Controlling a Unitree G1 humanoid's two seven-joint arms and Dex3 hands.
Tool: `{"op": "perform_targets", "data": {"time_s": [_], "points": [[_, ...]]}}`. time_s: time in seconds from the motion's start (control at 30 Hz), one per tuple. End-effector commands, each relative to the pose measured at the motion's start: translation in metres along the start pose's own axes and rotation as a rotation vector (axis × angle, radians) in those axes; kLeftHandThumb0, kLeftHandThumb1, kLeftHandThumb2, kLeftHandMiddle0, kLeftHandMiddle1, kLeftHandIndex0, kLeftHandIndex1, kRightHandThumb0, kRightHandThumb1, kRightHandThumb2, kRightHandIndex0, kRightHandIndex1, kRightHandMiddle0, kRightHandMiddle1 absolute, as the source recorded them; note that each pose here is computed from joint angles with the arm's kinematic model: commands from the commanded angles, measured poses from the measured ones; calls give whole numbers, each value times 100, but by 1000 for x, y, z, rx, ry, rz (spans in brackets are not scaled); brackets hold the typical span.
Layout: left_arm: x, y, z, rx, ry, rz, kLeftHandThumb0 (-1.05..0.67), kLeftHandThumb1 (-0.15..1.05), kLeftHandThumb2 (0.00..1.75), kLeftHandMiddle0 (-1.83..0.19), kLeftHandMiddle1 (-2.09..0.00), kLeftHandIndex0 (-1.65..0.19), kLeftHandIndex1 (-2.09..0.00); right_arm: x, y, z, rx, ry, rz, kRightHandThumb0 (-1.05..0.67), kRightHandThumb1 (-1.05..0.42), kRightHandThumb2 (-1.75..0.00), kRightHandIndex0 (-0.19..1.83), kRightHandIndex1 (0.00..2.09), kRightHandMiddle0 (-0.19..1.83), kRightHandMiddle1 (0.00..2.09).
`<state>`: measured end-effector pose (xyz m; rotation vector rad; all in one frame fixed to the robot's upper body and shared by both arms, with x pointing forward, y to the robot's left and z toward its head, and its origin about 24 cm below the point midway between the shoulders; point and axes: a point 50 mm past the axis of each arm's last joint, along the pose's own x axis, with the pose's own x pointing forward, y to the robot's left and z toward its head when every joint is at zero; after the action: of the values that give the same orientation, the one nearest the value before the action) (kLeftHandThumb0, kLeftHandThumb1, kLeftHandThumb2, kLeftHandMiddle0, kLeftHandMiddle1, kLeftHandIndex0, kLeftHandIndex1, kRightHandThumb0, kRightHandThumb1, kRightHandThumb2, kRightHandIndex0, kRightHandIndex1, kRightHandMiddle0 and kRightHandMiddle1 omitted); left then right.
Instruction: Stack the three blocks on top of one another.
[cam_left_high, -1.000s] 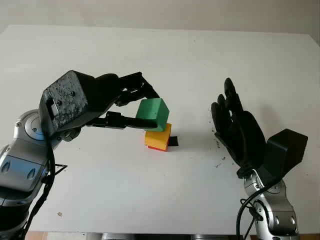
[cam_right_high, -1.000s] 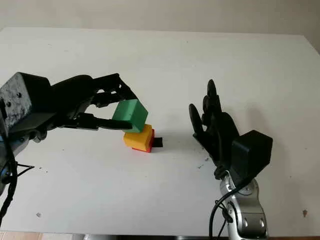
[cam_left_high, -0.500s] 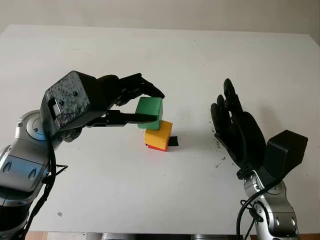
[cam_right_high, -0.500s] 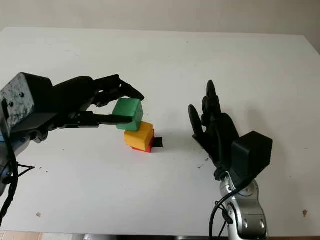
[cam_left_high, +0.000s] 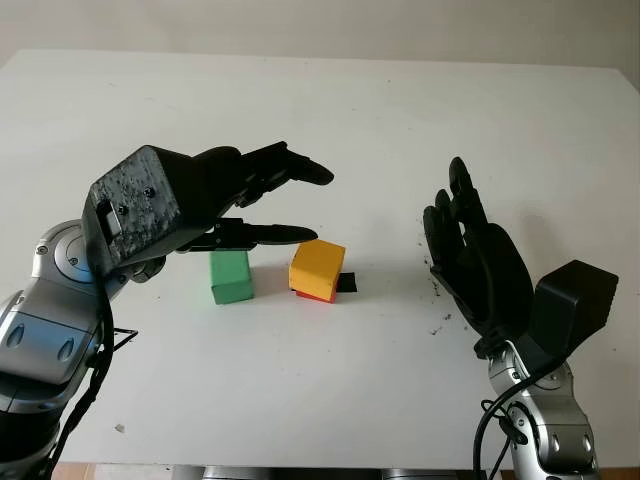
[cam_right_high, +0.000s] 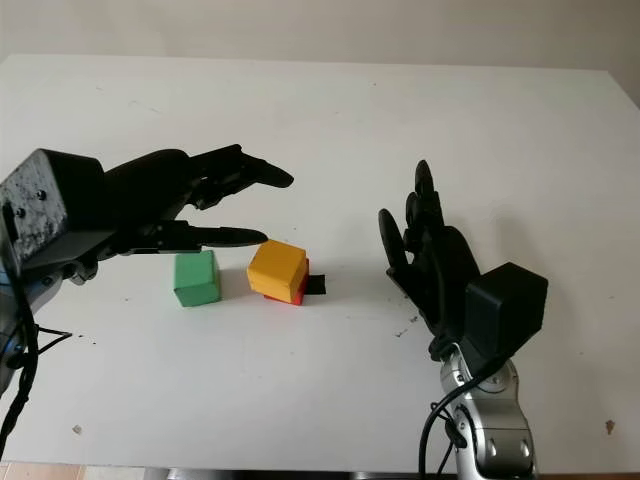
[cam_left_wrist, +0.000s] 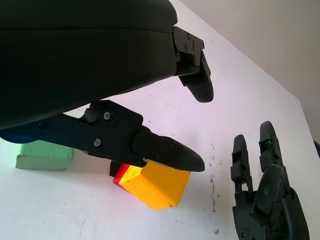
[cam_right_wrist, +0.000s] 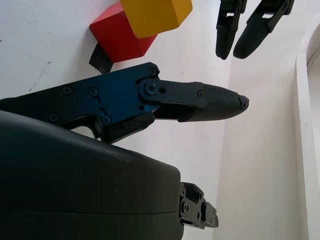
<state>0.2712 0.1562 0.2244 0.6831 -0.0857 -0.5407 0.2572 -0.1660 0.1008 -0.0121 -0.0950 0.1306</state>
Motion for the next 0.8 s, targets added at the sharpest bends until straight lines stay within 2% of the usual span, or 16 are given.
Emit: {"op": "perform_targets", "data": {"time_s": [0.0,0.2,0.33,0.43,0.53,0.63,0.77], "points": [[-2,0,5,12,-32,6,-47,104,5,-8,-5,-6,-73,-2,-1,2,-6,-9,-7,-69,-105,-47,-19,0,-19,1],[-3,7,6,47,-48,39,-51,105,6,-10,-6,-4,-72,-2,-1,3,-8,-10,-11,-69,-105,-47,-19,0,-19,1],[-4,20,7,0,-59,113,-52,104,5,-9,-5,-9,-61,-2,0,3,-9,-12,-10,-69,-105,-48,-19,0,-19,2],[-10,37,11,-11,-76,193,-52,103,5,-10,-6,-1,-75,-3,0,3,1,-18,-12,-68,-105,-47,-19,0,-19,2],[-21,53,13,47,-77,256,-51,104,6,-7,-5,-8,-47,-3,-1,3,-6,-22,-9,-68,-105,-48,-19,0,-19,0],[-36,64,17,229,-33,323,-59,104,6,-6,-5,-17,-26,-3,-1,3,3,-19,-13,-68,-105,-48,-19,0,-19,1],[-54,72,25,512,85,330,-79,102,5,0,-5,-22,-13,-3,-2,3,-5,-13,-16,-69,-105,-47,-19,0,-19,2]]}}
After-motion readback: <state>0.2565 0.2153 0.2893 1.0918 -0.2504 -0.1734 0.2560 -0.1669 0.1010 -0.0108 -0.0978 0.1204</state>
